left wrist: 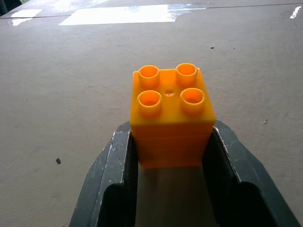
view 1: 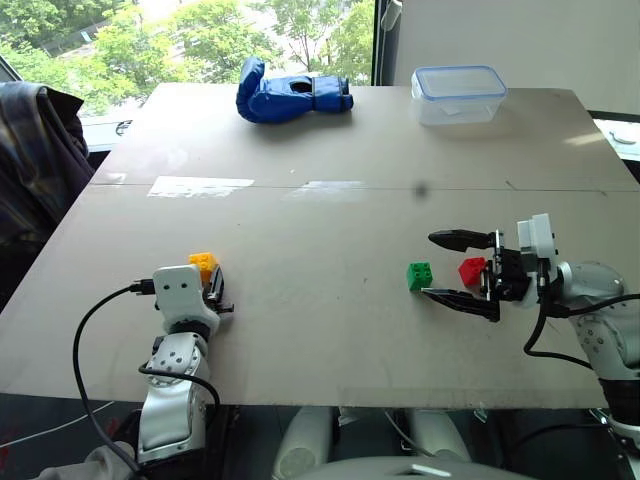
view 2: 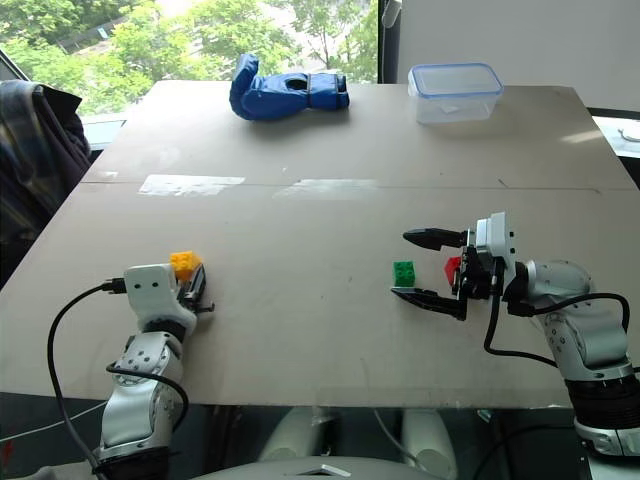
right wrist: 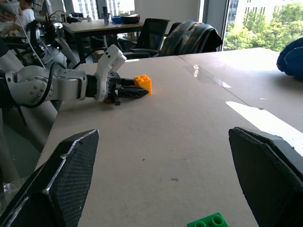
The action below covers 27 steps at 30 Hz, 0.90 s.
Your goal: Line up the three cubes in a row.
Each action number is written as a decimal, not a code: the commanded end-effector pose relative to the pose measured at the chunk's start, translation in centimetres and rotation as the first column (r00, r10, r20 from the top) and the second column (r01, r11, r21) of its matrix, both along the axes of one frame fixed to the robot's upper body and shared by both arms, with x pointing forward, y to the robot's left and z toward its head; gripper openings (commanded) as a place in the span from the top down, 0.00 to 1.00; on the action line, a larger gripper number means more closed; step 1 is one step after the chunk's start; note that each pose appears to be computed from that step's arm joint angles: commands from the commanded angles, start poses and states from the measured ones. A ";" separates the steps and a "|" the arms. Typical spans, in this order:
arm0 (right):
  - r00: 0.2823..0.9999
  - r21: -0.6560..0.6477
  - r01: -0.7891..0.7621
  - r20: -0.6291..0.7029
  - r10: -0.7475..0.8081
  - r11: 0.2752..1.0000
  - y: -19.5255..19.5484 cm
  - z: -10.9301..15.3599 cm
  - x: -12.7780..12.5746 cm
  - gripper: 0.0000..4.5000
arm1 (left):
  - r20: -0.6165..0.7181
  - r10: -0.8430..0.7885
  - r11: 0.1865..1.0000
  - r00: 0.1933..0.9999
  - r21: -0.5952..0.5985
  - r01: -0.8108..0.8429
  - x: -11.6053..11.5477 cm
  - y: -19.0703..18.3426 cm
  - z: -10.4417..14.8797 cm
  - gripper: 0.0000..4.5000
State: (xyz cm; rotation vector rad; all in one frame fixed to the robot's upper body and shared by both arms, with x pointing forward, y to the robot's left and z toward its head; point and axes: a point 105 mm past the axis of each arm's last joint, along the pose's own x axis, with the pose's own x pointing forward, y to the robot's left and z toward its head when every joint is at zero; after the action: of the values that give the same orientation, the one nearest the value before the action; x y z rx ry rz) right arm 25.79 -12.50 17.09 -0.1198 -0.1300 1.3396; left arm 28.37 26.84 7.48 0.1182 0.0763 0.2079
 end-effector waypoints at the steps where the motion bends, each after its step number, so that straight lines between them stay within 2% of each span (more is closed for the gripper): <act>1: 0.998 -0.001 0.010 0.059 -0.010 1.000 -0.3 1.2 -0.2 0.00 | 0.011 -0.086 0.996 0.996 -0.007 0.086 0.7 -0.4 0.3 0.71; 5: 0.998 0.009 0.034 0.050 -0.034 0.999 -0.7 1.2 0.0 0.00 | 0.042 -0.420 0.907 0.906 0.001 0.421 2.0 -4.1 1.5 0.71; 9: 0.997 0.012 0.066 0.027 -0.066 0.998 -1.4 0.9 0.0 0.00 | 0.017 -0.743 0.669 0.669 0.007 0.743 2.2 -8.1 2.5 0.71; 11: 0.997 0.014 0.077 0.016 -0.077 0.997 -1.8 0.8 -0.1 0.00 | -0.005 -0.860 0.510 0.510 0.033 0.860 2.3 -9.9 3.2 0.71; 15: 0.995 -0.006 0.101 0.014 -0.101 0.995 -2.2 0.4 -0.1 0.00 | -0.099 -0.960 0.255 0.263 0.079 0.964 2.8 -12.7 3.3 0.71; 17: 0.993 -0.020 0.117 0.017 -0.117 0.993 -2.5 0.1 -0.3 0.00 | -0.085 -0.985 0.137 0.149 0.132 0.982 3.2 -14.3 4.1 0.71; 19: 0.991 -0.022 0.134 0.018 -0.134 0.991 -2.8 0.0 -0.5 0.00 | -0.070 -0.995 0.058 0.067 0.114 0.992 3.6 -15.4 4.5 0.71; 20: 0.987 -0.021 0.158 0.021 -0.157 0.987 -3.1 -0.1 -0.7 0.00 | -0.103 -0.994 -0.036 -0.025 0.111 0.993 3.6 -16.5 4.3 0.71; 22: 0.981 -0.019 0.191 0.022 -0.191 0.981 -3.5 -0.1 -1.1 0.00 | -0.147 -0.980 -0.153 -0.137 0.105 0.983 3.5 -17.6 4.0 0.71; 25: 0.975 -0.027 0.220 0.017 -0.220 0.975 -3.8 -0.5 -1.8 0.00 | -0.215 -0.964 -0.182 -0.159 0.095 0.979 4.4 -18.2 2.7 0.71; 27: 0.967 -0.031 0.255 0.009 -0.255 0.967 -4.1 -0.9 -2.3 0.00 | -0.255 -0.941 -0.250 -0.223 0.077 0.965 4.1 -18.5 2.0 0.71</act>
State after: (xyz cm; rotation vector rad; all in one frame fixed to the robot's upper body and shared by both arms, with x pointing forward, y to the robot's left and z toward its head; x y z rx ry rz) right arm 23.75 -16.49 14.92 -0.1148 -0.0401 1.1026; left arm 32.73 8.22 9.66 0.4020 0.0294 -1.5569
